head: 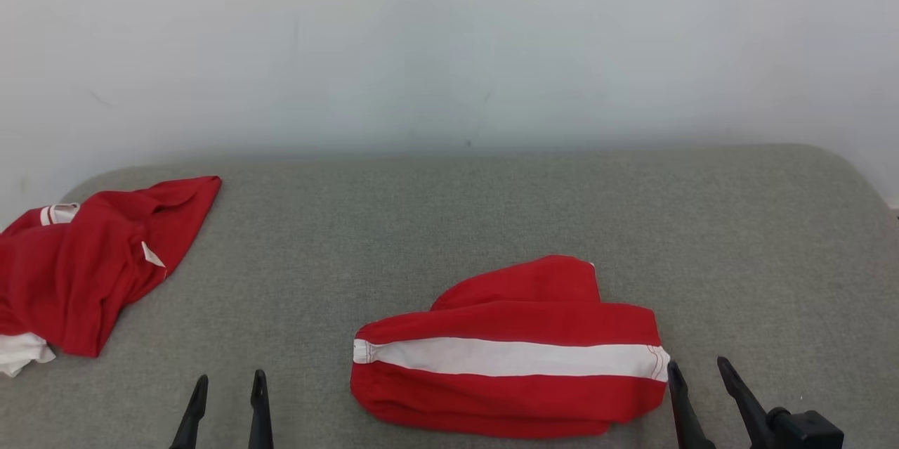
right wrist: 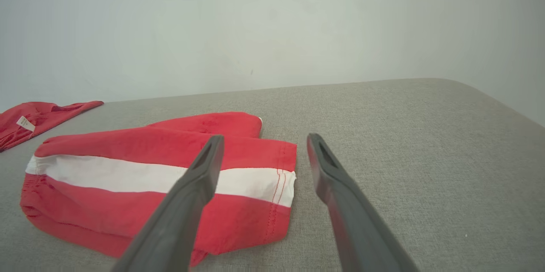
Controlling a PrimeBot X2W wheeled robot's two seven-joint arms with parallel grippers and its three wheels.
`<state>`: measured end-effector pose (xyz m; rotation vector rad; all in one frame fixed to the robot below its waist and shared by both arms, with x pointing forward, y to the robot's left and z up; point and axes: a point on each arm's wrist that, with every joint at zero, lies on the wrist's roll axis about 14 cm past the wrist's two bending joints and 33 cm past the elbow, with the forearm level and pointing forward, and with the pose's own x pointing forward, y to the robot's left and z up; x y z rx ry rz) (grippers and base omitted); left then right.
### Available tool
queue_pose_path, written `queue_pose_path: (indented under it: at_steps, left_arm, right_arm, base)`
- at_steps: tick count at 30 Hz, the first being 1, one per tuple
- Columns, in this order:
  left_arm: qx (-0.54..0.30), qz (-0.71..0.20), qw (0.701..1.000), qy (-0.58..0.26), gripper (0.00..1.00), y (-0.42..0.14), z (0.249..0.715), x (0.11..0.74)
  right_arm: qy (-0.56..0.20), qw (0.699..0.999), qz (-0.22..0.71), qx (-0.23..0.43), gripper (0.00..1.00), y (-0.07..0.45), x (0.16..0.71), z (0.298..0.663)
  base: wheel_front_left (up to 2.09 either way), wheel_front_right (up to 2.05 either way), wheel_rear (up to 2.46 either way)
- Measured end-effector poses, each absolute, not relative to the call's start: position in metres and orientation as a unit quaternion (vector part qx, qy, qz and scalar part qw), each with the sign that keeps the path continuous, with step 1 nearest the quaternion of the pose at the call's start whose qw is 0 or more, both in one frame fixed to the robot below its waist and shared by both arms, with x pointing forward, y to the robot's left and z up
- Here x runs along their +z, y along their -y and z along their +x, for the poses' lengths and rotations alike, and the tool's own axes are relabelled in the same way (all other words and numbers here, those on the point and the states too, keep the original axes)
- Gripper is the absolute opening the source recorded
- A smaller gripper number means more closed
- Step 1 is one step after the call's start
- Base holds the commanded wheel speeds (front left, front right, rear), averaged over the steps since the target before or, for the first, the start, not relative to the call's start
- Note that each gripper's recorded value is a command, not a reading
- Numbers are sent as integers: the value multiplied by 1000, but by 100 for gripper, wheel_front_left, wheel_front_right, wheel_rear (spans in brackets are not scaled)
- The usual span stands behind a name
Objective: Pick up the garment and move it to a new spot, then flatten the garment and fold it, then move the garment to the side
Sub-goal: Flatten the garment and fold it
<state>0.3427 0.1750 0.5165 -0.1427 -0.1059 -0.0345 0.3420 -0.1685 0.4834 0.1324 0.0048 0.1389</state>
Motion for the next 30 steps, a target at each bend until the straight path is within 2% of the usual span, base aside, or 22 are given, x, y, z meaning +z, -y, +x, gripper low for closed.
queue_pose_path:
  at_steps: [11,30]
  left_arm:
    - [-11,-49,998,28,100,-190,322,495]
    - [-13,-58,998,0,100,-188,322,477]
  right_arm:
    - [-19,997,55,59,100,179,470,329]
    - [-26,996,61,56,100,177,466,327]
  base:
    - [0,0,0]
    - [0,0,0]
